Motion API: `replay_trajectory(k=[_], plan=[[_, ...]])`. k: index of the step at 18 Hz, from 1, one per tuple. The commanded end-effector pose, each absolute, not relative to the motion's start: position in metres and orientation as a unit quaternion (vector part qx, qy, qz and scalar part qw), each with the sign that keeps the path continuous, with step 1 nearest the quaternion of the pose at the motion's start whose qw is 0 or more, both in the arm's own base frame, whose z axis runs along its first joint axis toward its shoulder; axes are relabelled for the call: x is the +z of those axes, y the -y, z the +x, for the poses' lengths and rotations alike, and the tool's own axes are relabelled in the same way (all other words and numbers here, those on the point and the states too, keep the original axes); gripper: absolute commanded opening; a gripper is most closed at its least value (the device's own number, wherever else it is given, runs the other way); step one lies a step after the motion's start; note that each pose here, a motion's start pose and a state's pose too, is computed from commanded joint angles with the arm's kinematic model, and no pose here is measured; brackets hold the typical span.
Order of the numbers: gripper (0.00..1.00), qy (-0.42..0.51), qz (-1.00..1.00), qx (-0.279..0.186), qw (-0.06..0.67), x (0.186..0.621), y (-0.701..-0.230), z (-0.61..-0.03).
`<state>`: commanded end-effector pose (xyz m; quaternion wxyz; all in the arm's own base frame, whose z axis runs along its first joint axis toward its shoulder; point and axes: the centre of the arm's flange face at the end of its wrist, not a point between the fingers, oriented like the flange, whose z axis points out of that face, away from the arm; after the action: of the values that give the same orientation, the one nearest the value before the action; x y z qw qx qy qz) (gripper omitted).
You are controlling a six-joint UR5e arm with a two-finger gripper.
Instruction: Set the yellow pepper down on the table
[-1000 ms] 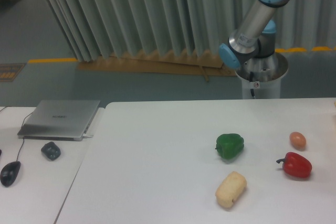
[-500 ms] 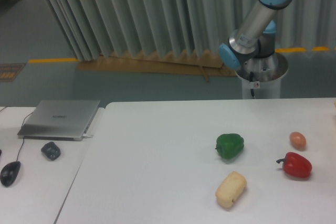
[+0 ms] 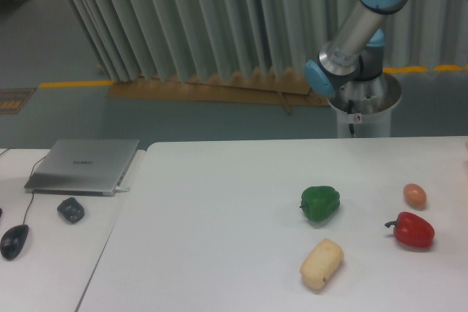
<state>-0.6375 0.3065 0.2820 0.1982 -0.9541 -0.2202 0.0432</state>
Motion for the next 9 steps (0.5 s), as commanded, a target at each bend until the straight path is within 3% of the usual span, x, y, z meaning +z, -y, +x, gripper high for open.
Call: replay_trajectory(k=[9], plan=[[0.63,0.271,-0.928,0.057,0.251,0.358,-0.288,-0.618]])
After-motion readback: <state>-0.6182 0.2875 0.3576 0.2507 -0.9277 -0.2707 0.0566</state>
